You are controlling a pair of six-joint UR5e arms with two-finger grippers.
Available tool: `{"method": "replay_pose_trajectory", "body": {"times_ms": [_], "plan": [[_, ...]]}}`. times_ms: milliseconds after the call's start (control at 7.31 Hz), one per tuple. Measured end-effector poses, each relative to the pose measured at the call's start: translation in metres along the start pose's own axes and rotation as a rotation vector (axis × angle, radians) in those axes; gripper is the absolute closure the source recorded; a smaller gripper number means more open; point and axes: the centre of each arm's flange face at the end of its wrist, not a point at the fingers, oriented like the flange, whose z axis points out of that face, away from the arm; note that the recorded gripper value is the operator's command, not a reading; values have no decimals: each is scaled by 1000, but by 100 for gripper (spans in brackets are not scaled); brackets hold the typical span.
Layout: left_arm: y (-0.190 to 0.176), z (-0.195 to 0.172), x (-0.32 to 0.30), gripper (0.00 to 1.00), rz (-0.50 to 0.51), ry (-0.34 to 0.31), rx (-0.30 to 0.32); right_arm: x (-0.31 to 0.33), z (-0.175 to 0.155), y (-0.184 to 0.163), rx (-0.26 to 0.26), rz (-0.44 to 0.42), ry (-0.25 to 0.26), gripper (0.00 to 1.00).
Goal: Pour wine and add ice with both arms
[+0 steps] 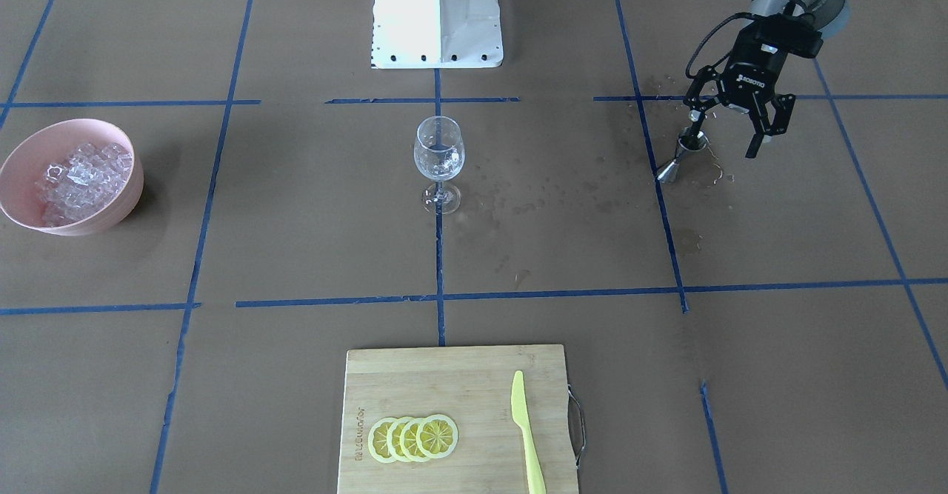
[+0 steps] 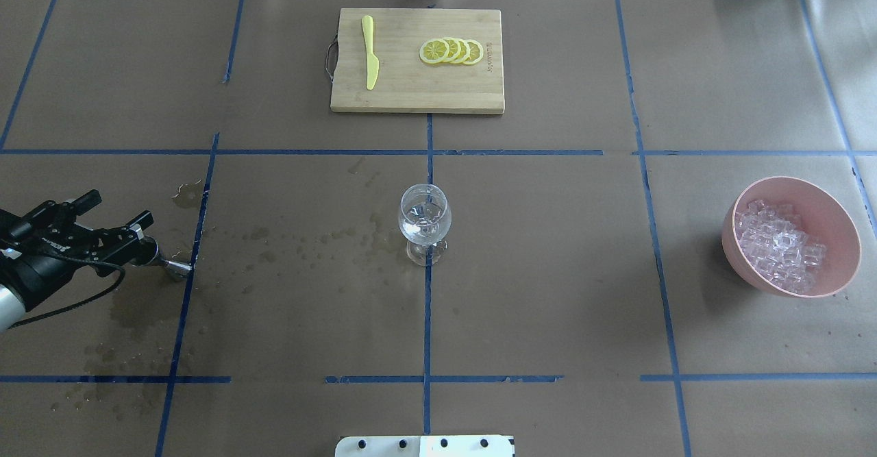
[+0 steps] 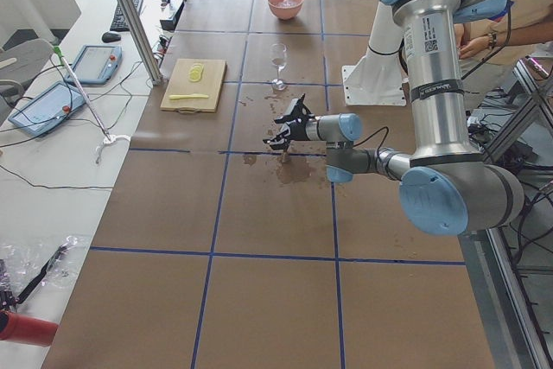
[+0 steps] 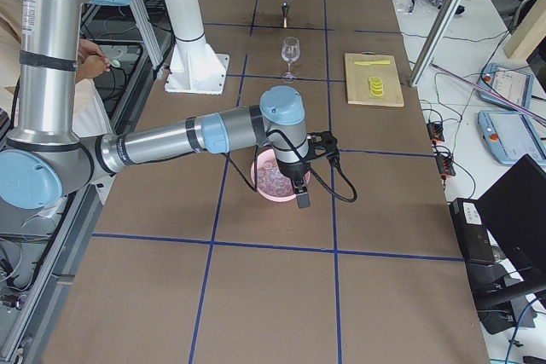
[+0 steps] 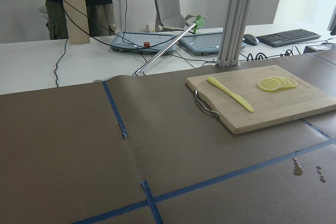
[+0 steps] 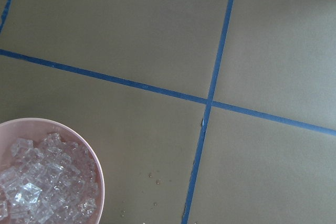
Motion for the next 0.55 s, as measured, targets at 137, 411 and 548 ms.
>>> {"method": "replay_pose_trajectory", "body": {"times_ms": [137,411,548], "plan": [[15,-3,9,0,7,-18,16,0,0,0,0,0,0,0],[42,-8,22,0,28,-48,42,0,1,1,-1,1,0,0],[56,-9,26,0,41,-60,49,1,1,1,-2,1,0,0]]}}
